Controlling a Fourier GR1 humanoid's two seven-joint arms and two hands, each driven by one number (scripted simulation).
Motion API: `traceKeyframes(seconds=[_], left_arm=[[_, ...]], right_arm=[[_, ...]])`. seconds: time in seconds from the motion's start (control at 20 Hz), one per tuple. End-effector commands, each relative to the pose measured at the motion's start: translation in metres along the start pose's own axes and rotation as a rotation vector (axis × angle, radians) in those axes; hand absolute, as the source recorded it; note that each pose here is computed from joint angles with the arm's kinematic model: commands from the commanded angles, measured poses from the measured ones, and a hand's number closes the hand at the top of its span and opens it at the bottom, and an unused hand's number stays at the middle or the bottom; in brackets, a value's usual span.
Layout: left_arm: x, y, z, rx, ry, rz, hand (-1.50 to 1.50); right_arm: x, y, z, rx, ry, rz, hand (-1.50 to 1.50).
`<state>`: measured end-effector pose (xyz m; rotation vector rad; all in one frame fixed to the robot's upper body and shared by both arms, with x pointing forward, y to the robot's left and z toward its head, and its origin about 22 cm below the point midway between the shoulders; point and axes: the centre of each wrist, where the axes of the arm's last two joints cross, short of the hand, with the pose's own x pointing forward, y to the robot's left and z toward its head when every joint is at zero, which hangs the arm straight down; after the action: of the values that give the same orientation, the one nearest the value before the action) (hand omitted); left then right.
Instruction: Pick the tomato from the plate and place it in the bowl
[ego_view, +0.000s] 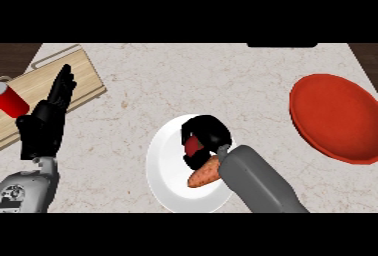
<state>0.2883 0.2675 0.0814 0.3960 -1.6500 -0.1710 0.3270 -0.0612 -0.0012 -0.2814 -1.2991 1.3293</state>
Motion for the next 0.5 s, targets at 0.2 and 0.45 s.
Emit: traceKeyframes(seconds=[0.2, 0.45], left_arm=[[-0.003, 0.012, 0.002, 0.018, -0.003, 0.006, 0.00], [-0.016, 0.005, 0.005, 0.062, 0.050, -0.014, 0.00]], right_arm=[[0.010, 0.053, 0.060, 0.018, -0.144, 0.046, 1.50], [0.044, 0.108, 0.134, 0.116, -0.265, 0.087, 1.50]])
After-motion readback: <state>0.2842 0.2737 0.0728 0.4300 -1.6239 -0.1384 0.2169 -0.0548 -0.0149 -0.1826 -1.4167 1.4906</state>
